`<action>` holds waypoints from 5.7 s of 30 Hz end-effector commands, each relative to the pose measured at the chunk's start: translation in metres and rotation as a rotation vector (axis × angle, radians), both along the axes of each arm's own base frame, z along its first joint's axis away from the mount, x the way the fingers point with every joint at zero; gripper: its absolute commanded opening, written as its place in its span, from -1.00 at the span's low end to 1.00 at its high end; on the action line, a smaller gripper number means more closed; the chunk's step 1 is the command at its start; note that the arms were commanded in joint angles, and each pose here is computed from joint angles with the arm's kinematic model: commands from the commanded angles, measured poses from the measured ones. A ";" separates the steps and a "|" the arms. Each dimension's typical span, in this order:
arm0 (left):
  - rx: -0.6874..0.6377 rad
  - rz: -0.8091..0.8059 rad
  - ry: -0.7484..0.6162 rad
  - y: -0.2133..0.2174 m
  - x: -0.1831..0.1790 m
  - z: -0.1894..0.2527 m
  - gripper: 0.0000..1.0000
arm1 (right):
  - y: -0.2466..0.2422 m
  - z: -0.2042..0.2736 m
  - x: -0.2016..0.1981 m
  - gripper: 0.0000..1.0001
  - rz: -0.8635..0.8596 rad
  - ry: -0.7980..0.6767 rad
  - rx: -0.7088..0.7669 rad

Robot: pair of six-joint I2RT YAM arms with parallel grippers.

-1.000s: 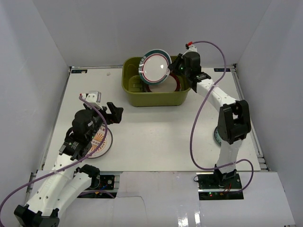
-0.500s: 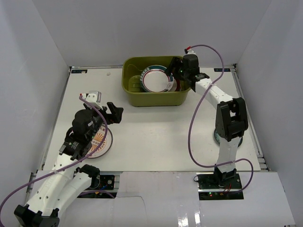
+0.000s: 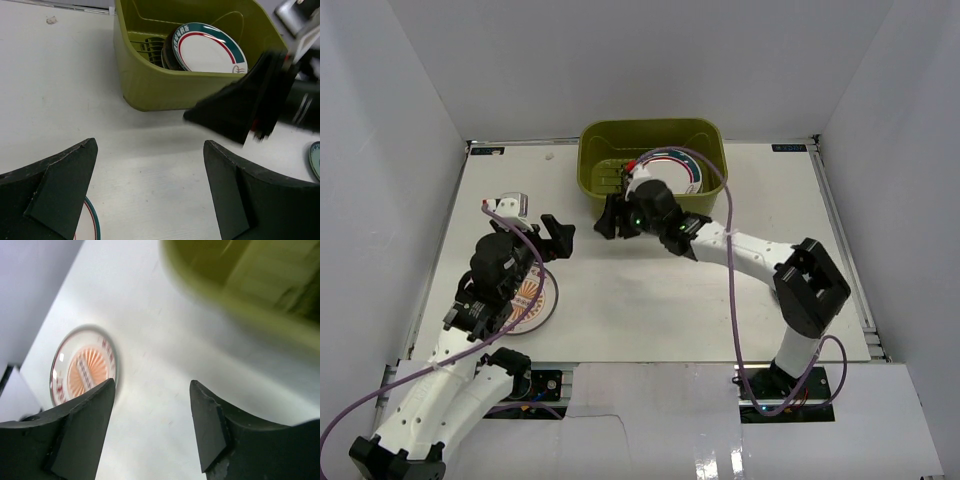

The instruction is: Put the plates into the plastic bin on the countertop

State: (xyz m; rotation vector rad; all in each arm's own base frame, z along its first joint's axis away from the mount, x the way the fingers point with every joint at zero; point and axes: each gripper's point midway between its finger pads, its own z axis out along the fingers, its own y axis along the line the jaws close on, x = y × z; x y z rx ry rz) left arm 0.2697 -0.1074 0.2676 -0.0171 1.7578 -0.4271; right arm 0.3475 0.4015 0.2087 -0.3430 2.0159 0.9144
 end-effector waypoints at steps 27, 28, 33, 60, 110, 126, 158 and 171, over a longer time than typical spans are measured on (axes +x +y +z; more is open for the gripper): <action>-0.014 0.103 -0.070 0.021 -0.003 0.022 0.96 | 0.169 -0.153 -0.150 -0.71 0.294 0.541 0.223; -0.014 0.106 -0.070 0.021 -0.003 0.022 0.96 | 0.167 -0.150 -0.149 -0.84 0.292 0.532 0.225; -0.024 0.116 -0.080 0.023 -0.003 0.026 0.96 | 0.149 -0.094 -0.144 -0.84 0.296 0.410 0.270; -0.209 -0.498 0.151 -0.096 -0.025 0.044 0.90 | -0.161 0.051 0.155 -0.84 -0.337 -0.015 0.185; -0.100 -0.657 0.634 -0.507 -0.049 -0.218 0.46 | -0.252 0.188 -0.165 -0.16 -0.137 -0.382 0.296; -0.091 -0.562 0.632 -0.516 -0.022 -0.259 -1.00 | -0.253 0.173 -0.173 -0.14 -0.135 -0.369 0.292; -0.302 -0.190 0.298 -0.173 0.222 -0.012 -1.00 | -0.245 0.147 -0.124 0.06 -0.196 -0.291 0.293; -0.213 -0.162 0.316 -0.165 0.274 -0.022 0.96 | -0.248 0.159 -0.122 0.06 -0.216 -0.284 0.280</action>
